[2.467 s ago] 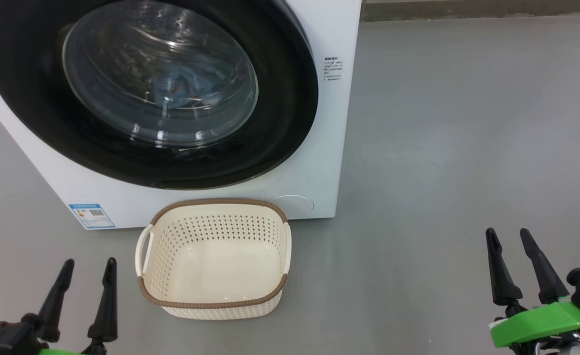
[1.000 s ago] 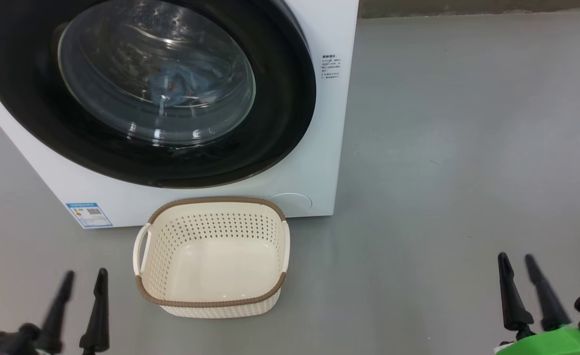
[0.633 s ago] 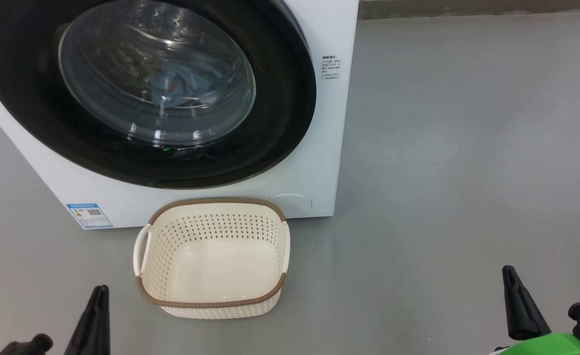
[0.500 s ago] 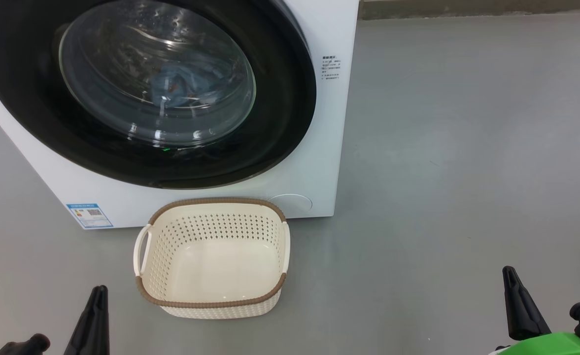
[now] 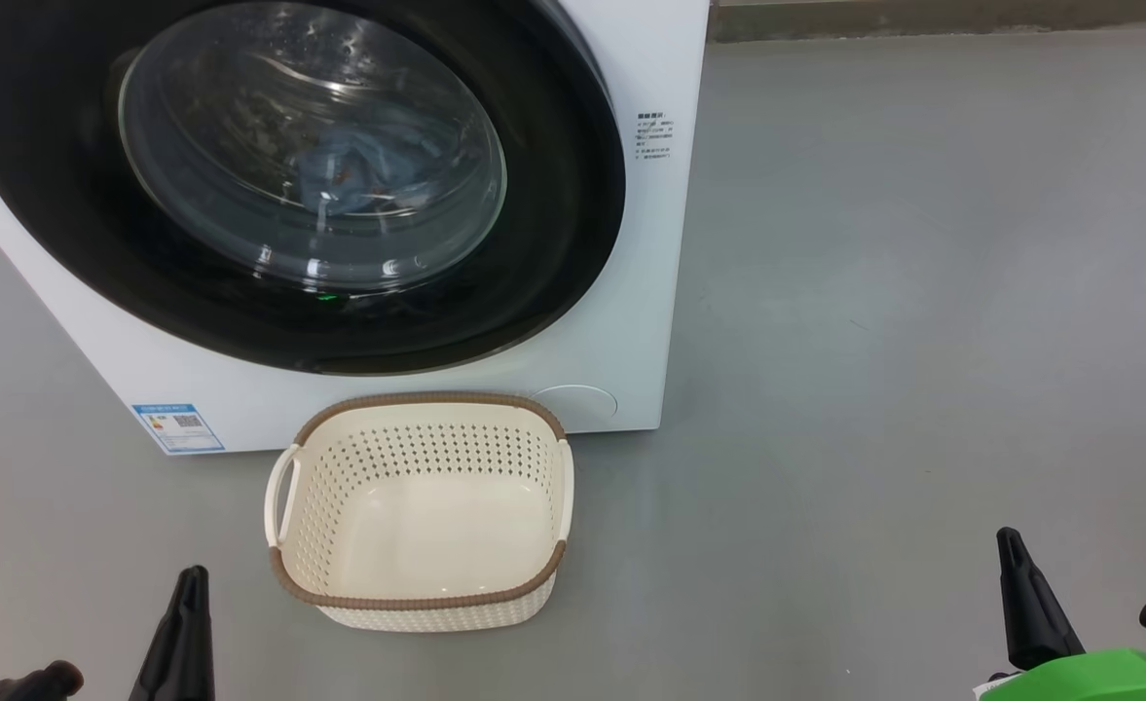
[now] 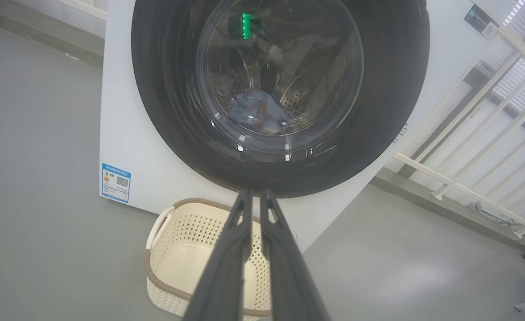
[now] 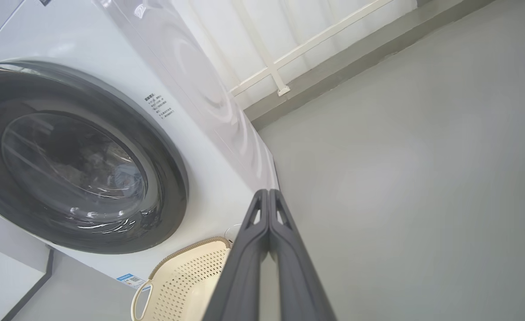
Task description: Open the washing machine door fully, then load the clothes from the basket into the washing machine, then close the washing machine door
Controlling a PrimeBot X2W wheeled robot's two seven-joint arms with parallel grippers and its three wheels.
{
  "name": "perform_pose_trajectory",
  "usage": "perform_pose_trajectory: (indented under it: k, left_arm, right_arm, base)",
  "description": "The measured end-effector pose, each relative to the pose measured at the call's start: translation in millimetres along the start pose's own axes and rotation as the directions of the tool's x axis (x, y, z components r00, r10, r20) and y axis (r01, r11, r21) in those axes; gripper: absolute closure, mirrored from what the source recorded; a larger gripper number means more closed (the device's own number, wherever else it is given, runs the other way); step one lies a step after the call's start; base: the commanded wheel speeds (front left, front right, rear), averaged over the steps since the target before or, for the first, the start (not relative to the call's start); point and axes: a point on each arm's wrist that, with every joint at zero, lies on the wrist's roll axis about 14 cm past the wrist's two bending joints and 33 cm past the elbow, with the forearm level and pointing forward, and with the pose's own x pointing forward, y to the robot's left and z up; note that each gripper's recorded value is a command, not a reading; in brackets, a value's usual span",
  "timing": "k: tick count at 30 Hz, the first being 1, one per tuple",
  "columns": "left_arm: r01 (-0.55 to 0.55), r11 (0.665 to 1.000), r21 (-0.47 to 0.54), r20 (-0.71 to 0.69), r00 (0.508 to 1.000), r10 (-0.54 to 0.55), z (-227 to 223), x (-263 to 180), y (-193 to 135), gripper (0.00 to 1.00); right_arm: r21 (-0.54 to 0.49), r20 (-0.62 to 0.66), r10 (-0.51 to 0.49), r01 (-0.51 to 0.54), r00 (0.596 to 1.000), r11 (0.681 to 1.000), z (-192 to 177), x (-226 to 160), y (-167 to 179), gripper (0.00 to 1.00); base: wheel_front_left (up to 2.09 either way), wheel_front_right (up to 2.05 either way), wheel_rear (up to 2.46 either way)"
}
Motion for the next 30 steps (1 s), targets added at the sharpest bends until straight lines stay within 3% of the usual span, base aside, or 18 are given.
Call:
perform_pose_trajectory:
  k: [18,30]
  left_arm:
    - [-0.038,0.982,-0.186,-0.012,0.999,0.036,-2.1,0.4,2.3,1.0]
    - [-0.051,0.954,-0.297,-0.018,0.999,0.048,-1.5,2.1,2.4,1.0]
  right_arm:
    - [0.16,-0.014,-0.029,0.031,0.999,0.987,0.5,2.2,-4.0,1.0]
    - [0.281,-0.018,-0.034,0.038,0.999,0.959,2.3,5.6,-2.5,1.0]
  base:
    - [0.0,0.0,0.0]
    - [0.0,0.0,0.0]
